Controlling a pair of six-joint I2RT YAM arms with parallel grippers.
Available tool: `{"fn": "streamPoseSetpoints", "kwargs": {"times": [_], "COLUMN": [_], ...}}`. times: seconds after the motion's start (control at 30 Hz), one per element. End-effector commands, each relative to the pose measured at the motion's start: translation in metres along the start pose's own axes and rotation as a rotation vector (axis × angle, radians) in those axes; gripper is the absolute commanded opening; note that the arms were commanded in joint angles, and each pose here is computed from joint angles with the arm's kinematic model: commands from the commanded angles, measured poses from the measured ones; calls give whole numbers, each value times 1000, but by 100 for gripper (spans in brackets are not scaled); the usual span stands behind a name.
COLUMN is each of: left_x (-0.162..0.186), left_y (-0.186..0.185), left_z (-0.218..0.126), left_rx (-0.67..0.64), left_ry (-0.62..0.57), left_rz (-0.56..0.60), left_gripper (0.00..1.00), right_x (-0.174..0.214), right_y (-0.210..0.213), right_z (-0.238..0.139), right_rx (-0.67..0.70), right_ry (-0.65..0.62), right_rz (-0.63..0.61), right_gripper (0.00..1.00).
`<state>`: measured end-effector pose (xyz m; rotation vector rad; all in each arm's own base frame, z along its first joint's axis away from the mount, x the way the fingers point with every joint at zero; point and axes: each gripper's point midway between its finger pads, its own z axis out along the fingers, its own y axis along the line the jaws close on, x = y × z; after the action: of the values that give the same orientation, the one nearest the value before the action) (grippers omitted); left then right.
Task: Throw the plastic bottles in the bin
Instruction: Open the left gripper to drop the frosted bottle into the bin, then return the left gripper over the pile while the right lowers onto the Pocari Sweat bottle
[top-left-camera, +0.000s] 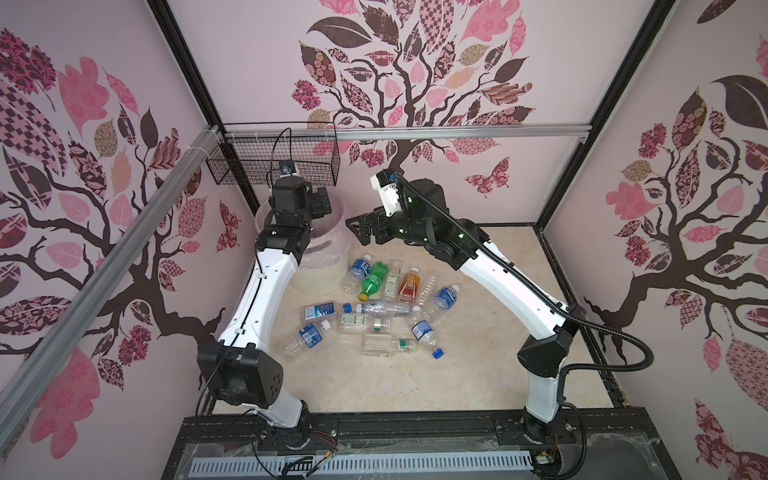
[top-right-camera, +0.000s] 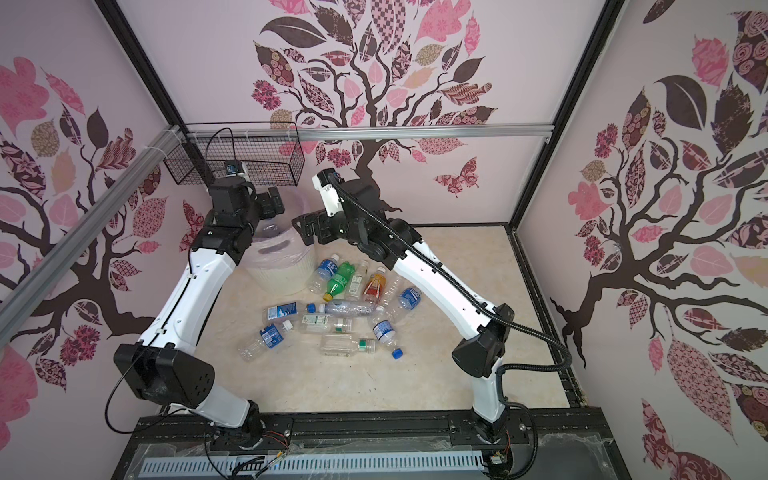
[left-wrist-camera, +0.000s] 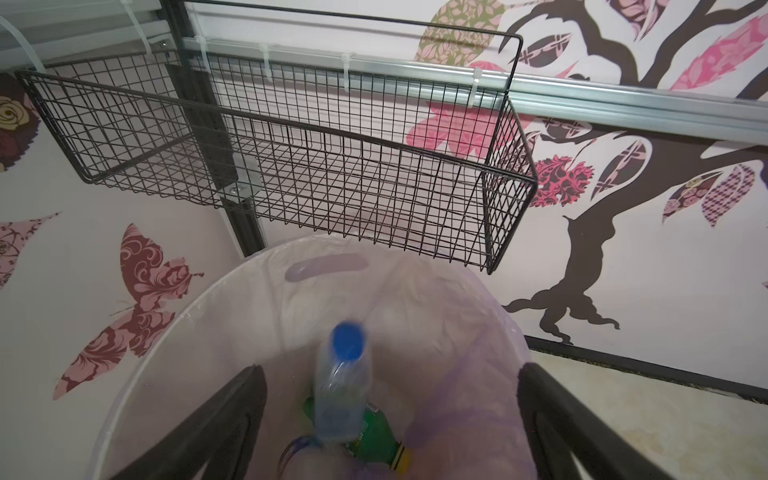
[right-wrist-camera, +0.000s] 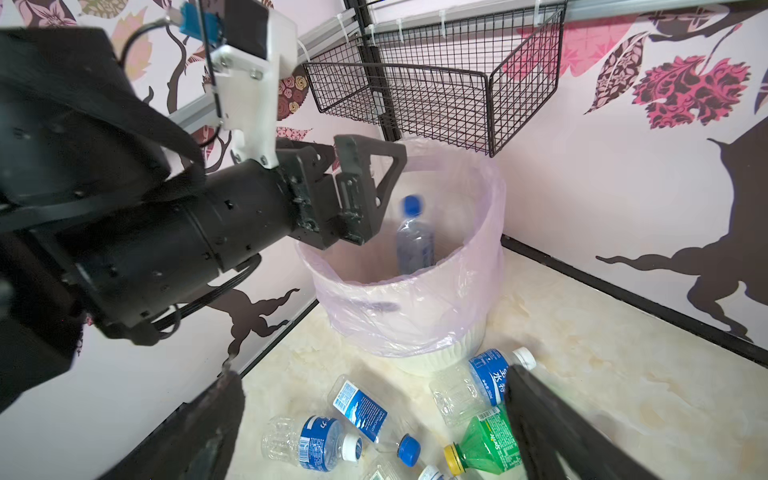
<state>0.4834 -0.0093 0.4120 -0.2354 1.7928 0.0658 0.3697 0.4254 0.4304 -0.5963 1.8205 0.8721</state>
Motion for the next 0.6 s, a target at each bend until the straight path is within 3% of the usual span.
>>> {"fn": "streamPoseSetpoints", "kwargs": {"times": [0.0,0.3,0.57], "left_x": [-18,-4,4], "left_y": [-1,-11,-52], "left_z": [-27,-39,-58], "left_rx": [40,114,224], "left_ry": [-45,18,43], "left_rz": [-47,-100,-65], "left_gripper": [97,97,97], "right_x": [5,23,46], "right_y": [-4,-28,-92], "right_z": [0,-13,-49], "right_rx": [17,76,172], "right_ry": [8,44,49], "right_rz": [10,37,143], "right_gripper": [100,100,100]}}
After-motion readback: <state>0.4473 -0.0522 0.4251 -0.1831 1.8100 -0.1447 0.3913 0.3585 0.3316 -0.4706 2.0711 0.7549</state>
